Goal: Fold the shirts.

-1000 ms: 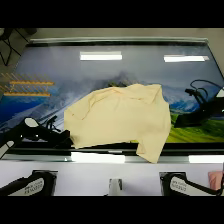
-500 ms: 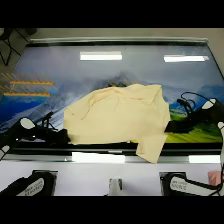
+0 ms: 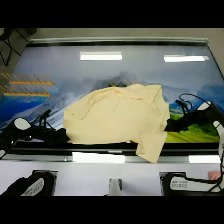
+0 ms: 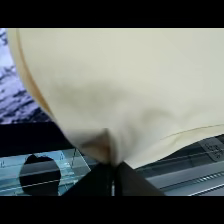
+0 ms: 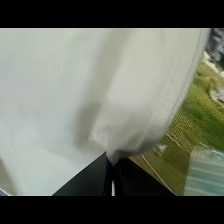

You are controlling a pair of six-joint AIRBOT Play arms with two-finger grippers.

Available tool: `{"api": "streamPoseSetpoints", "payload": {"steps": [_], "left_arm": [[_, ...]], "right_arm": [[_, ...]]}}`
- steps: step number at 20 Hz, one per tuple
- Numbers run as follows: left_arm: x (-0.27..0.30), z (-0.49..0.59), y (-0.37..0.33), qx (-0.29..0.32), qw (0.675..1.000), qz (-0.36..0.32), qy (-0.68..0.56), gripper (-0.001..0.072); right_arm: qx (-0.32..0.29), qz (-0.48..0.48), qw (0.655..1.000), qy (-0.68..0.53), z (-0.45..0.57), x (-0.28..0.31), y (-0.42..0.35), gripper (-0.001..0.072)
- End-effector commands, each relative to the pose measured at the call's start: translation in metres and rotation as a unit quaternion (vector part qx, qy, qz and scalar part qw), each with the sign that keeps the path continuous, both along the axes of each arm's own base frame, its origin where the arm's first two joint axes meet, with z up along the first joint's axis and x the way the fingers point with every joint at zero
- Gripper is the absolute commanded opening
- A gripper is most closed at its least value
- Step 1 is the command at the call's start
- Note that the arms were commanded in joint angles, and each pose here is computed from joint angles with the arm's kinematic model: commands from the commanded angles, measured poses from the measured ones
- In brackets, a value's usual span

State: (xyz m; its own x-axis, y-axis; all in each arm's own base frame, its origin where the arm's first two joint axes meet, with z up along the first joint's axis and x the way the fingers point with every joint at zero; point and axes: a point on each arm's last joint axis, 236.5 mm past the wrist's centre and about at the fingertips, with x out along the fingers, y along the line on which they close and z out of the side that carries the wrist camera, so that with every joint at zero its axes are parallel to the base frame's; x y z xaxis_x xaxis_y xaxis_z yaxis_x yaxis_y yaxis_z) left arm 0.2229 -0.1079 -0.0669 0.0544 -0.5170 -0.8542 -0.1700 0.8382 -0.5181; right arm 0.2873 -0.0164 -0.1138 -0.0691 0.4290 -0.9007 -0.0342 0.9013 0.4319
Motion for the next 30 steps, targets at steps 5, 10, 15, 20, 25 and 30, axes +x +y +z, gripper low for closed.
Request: {"api": "streamPoseSetpoints", "payload": {"steps": [5, 10, 15, 20, 25, 30], "left_arm": [[0.097, 0.166, 0.024, 0.064, 0.963, -0.013, -0.261, 0.003], [0.085, 0.551, 0.048, 0.11, 0.723, 0.076, -0.678, 0.003], [-0.055, 0.696, 0.045, 0.093, 0.556, 0.11, -0.819, 0.003], [-0.05, 0.642, 0.041, 0.116, 0.633, 0.081, -0.761, 0.003], [-0.029, 0.625, 0.045, 0.129, 0.656, 0.078, -0.74, 0.0029], [0.071, 0.494, 0.066, 0.183, 0.803, 0.04, -0.565, 0.003]], "right_arm": [[-0.091, 0.093, 0.946, -0.298, 0.175, 0.096, -0.025, 0.0022], [-0.314, 0.019, 0.615, -0.723, 0.601, 0.041, -0.022, 0.0023], [-0.365, -0.009, 0.472, -0.803, 0.698, -0.122, 0.028, 0.0023], [-0.391, 0.001, 0.549, -0.739, 0.651, -0.128, 0.015, 0.0024], [-0.374, -0.022, 0.575, -0.728, 0.644, -0.112, 0.005, 0.0024], [-0.312, 0.028, 0.771, -0.555, 0.519, -0.017, -0.028, 0.0024]]}}
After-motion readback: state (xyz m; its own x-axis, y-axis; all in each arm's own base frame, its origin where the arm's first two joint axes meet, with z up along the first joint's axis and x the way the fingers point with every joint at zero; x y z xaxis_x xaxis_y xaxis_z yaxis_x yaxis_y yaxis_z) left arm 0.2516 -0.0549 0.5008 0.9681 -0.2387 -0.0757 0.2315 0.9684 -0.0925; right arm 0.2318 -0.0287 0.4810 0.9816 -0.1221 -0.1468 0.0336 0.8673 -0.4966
